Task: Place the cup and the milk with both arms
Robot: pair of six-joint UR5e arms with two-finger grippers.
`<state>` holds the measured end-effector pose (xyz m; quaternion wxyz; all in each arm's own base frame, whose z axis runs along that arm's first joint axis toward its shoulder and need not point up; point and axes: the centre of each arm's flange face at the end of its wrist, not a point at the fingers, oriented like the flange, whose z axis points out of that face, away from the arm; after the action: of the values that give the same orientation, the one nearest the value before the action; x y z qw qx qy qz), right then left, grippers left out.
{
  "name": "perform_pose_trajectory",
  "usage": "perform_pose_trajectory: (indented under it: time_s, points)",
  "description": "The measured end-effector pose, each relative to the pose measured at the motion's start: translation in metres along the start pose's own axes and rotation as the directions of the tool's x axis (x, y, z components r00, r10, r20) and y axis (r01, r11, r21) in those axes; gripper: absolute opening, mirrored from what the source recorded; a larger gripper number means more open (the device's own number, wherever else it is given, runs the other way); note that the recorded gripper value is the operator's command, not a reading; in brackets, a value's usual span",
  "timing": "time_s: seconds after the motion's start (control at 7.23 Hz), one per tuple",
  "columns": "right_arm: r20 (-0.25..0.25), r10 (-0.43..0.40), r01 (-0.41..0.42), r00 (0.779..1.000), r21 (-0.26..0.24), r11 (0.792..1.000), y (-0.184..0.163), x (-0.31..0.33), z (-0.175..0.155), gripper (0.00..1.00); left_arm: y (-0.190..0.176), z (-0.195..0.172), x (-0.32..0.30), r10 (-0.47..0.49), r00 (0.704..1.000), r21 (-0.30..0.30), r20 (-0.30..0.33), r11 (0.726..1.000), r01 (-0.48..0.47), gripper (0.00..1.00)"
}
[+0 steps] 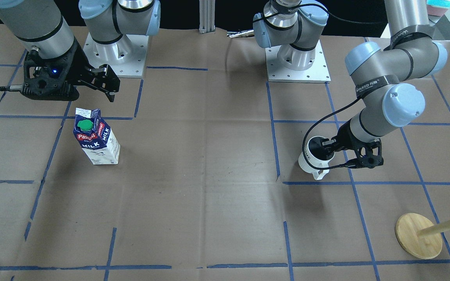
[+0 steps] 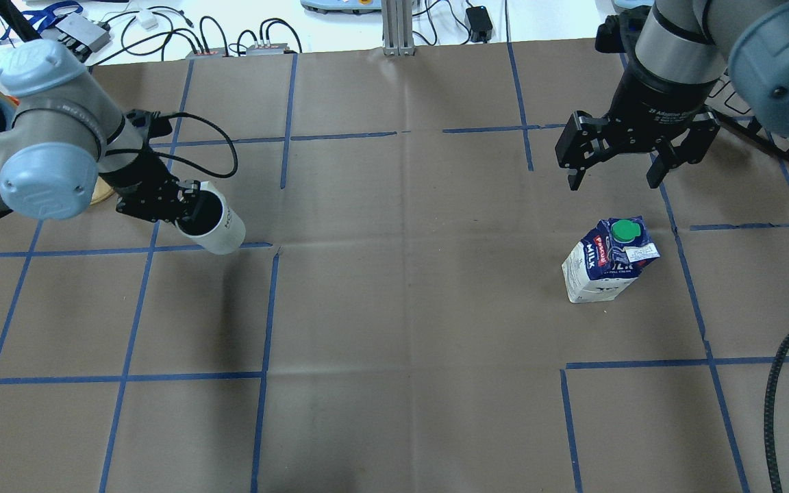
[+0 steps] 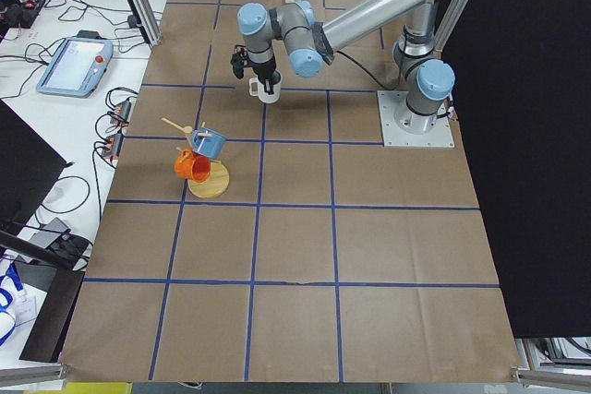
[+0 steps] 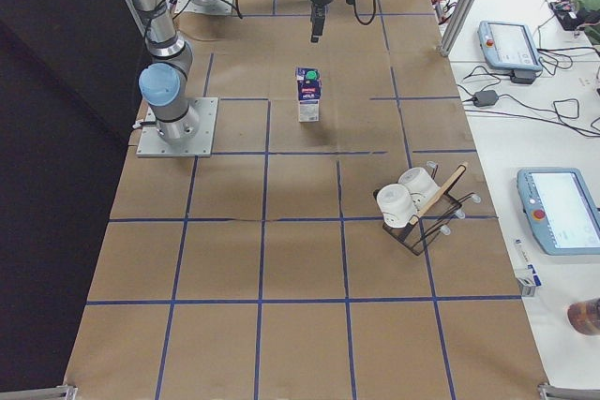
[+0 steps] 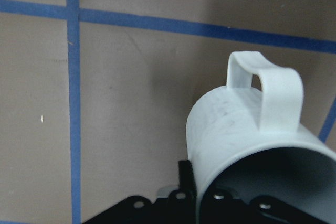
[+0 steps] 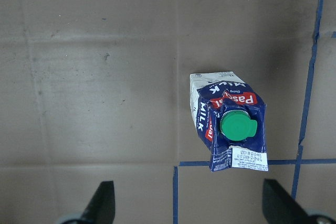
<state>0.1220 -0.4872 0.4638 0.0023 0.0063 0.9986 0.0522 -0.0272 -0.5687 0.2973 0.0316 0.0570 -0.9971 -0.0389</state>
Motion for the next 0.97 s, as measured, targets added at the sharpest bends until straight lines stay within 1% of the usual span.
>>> perform_pose_trajectory:
  time_s: [0.14, 0.28, 0.55, 0.83, 0.97]
  points:
    - [0.000, -0.001, 0.001, 1.000, 0.000, 1.000, 0.000, 0.000, 0.000, 1.00, -0.023, -0.007, 0.040, 0.029, 1.000, 0.024, 0.002, 0.999, -0.029, 0.01]
    - [0.000, -0.001, 0.001, 1.000, 0.001, 1.000, 0.000, 0.000, 0.000, 1.00, -0.044, -0.004, 0.084, 0.056, 0.998, 0.037, 0.006, 0.998, -0.057, 0.01]
    - [0.001, 0.000, 0.000, 1.000, 0.002, 1.000, 0.000, 0.000, -0.001, 1.00, -0.081, 0.013, 0.177, 0.121, 0.992, 0.059, 0.023, 0.991, -0.122, 0.01]
    - [0.001, 0.000, 0.000, 1.000, 0.003, 1.000, 0.000, 0.001, -0.002, 1.00, -0.097, 0.034, 0.238, 0.145, 0.989, 0.070, 0.037, 0.987, -0.147, 0.02]
    - [0.000, 0.000, 0.000, 1.000, 0.003, 1.000, 0.000, 0.001, -0.002, 1.00, -0.101, 0.042, 0.252, 0.144, 0.989, 0.070, 0.038, 0.987, -0.147, 0.08]
